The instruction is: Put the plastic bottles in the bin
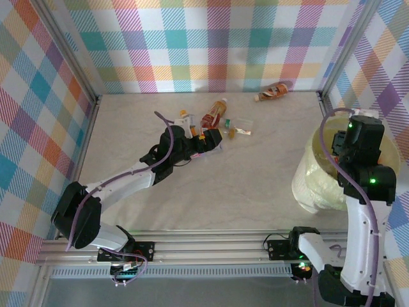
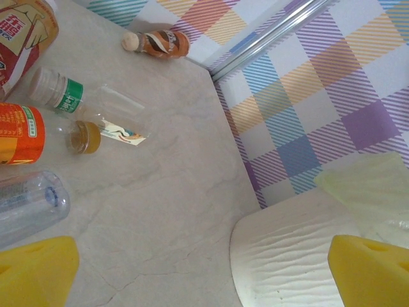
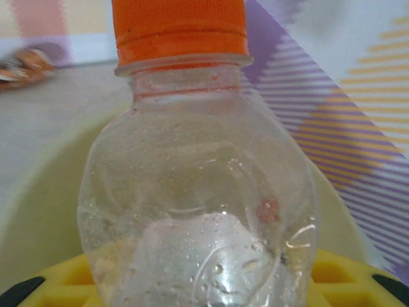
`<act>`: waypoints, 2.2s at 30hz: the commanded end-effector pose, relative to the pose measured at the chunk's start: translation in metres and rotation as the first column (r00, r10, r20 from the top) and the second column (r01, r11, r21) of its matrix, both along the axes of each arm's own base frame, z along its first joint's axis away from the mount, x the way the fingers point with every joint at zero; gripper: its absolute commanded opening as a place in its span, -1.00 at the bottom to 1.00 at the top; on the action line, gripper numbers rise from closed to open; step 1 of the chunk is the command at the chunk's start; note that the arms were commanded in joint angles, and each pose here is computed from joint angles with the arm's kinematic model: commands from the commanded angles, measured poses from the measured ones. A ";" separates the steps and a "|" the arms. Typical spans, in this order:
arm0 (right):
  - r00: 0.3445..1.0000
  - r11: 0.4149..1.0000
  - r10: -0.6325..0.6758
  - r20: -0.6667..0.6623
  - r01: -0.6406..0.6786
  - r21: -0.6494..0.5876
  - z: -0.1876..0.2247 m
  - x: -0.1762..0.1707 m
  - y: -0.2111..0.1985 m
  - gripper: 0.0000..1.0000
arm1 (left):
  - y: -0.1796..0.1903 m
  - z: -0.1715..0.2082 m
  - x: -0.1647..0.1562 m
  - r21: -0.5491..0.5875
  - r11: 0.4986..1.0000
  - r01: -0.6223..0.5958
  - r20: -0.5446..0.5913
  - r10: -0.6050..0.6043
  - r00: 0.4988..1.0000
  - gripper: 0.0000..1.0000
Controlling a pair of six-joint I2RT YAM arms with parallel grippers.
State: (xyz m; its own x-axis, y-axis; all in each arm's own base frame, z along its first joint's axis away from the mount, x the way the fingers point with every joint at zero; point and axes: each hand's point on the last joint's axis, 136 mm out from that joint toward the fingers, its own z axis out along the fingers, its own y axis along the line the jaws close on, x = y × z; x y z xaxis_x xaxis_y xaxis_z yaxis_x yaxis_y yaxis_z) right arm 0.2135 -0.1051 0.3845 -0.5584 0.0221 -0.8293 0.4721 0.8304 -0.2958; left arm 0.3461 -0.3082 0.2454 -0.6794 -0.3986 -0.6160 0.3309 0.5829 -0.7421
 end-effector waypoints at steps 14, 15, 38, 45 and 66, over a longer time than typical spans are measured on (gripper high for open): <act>0.892 0.900 -0.434 -0.126 0.435 -0.027 -0.039 -0.040 -0.070 0.09 | -0.013 0.000 0.005 0.007 1.000 0.012 -0.043 -0.012 0.999 1.00; 0.884 0.894 -0.446 -0.136 0.447 -0.031 -0.041 -0.042 -0.073 0.13 | -0.013 0.000 0.006 0.008 1.000 0.010 -0.045 -0.010 0.999 1.00; 0.933 0.919 -0.338 -0.123 0.356 0.171 -0.052 -0.020 -0.055 0.99 | -0.005 -0.018 0.011 0.062 0.997 -0.043 -0.077 0.048 0.996 1.00; 0.997 0.915 0.015 0.076 -0.044 0.400 -0.027 0.037 0.034 0.99 | 0.006 -0.024 0.010 0.080 0.993 -0.090 -0.086 0.096 0.992 1.00; 0.757 0.534 0.569 0.322 -0.637 0.556 -0.051 0.218 0.301 0.99 | 0.083 -0.038 -0.015 0.198 0.928 -0.315 -0.081 0.336 0.938 1.00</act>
State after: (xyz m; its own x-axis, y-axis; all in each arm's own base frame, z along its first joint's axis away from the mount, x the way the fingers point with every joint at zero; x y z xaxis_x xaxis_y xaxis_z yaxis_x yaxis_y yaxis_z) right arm 0.4063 0.1709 0.3147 -0.6165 0.1093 -0.7797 -0.1879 0.9413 0.2806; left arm 0.3363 -0.2376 0.2108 -0.6199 -0.4810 -0.6199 0.0650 0.7558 -0.6515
